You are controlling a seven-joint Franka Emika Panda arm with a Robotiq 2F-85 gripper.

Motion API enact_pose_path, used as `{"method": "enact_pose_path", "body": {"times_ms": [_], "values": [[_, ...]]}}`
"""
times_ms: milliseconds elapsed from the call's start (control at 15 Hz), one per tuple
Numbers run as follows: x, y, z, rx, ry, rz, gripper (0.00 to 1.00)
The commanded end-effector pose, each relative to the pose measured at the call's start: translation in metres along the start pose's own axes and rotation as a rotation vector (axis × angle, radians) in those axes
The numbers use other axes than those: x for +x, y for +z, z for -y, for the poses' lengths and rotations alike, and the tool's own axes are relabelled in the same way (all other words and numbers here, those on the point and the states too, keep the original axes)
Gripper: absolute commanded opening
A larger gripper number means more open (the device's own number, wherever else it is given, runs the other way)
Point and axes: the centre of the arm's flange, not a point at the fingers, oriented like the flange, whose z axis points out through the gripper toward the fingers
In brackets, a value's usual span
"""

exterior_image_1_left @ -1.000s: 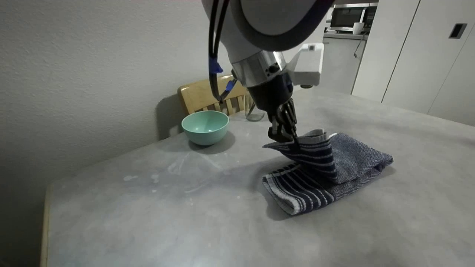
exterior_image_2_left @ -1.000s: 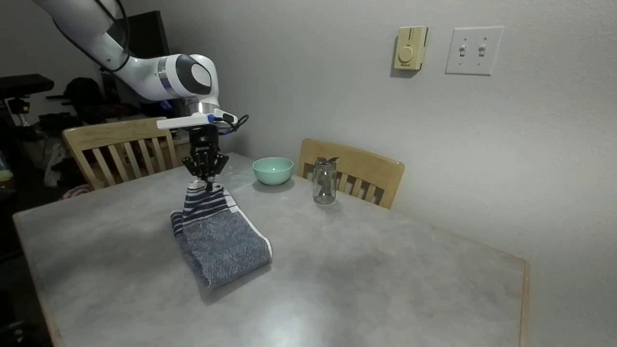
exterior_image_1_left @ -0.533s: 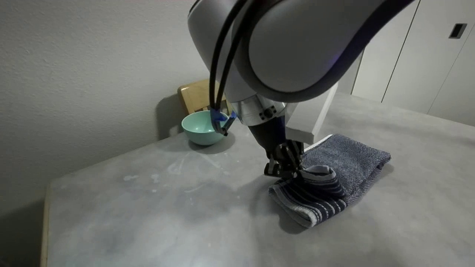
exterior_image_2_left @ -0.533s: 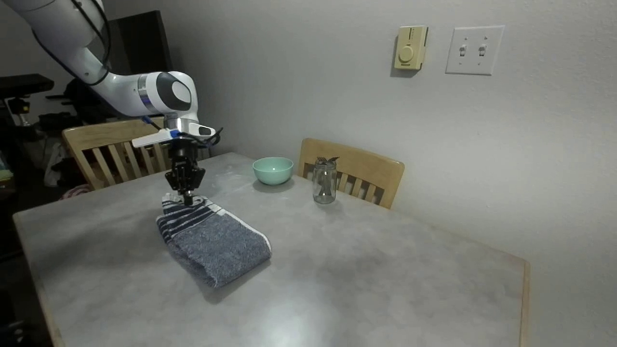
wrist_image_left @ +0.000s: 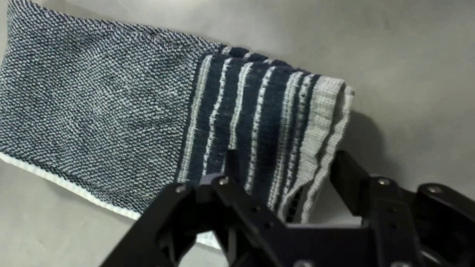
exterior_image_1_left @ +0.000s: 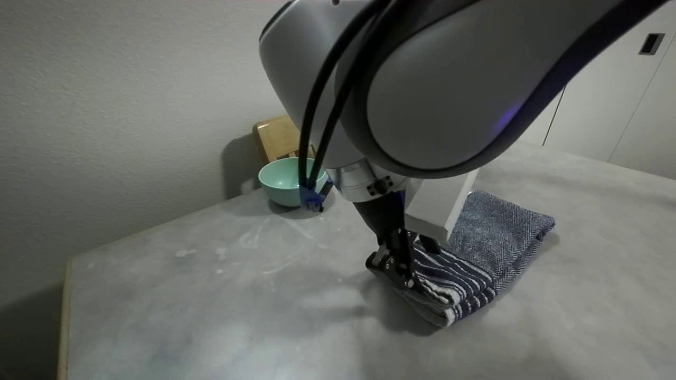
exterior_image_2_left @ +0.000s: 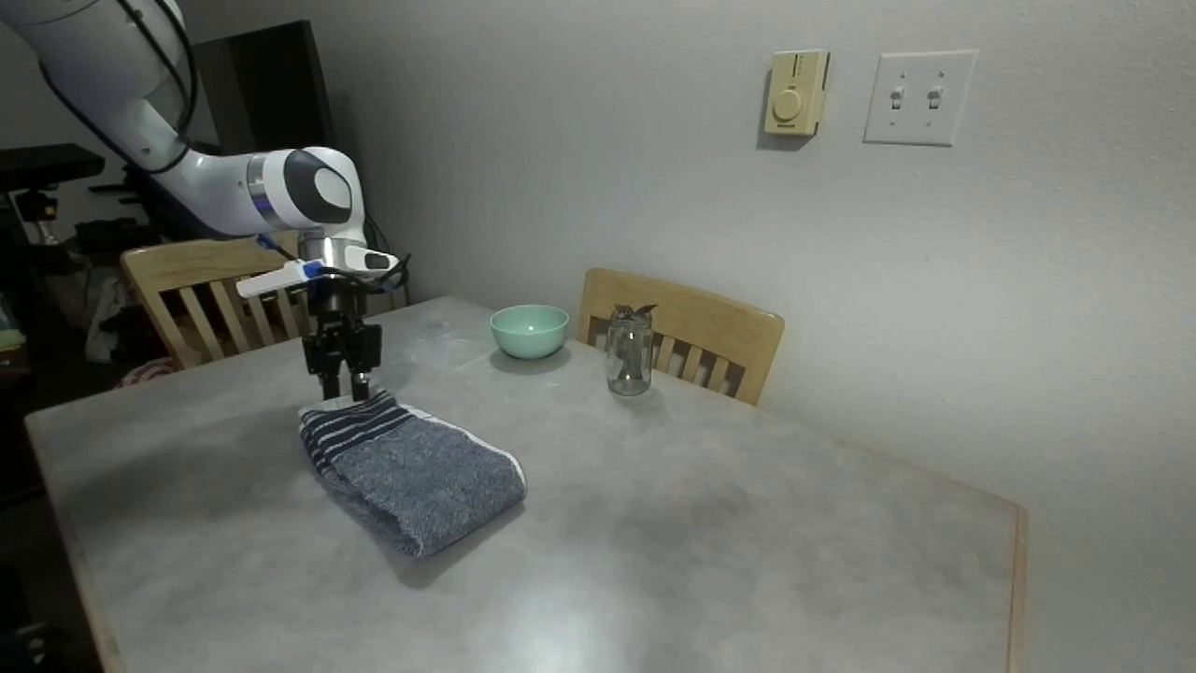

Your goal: Fold the towel

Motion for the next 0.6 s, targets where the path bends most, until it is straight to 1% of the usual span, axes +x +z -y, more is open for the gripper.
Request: {"method": "enact_pose_path", "body": {"times_ms": [0,67,267,400,533], "values": [[-0.025,-0.01,-0.033,0.02,0.031,-0.049,0.96],[-0.03,-0.017,-0.047,0.022,0.044,-0.066,0.99],[-0.043,-0.04,-0.093,0.046,0.078,-0.117,1.0],[-0.054,-0.058,-0.13,0.097,0.039,-0.172,1.0],[-0.065,-0.076,-0.17,0.146,-0.037,-0.244,1.0]]}}
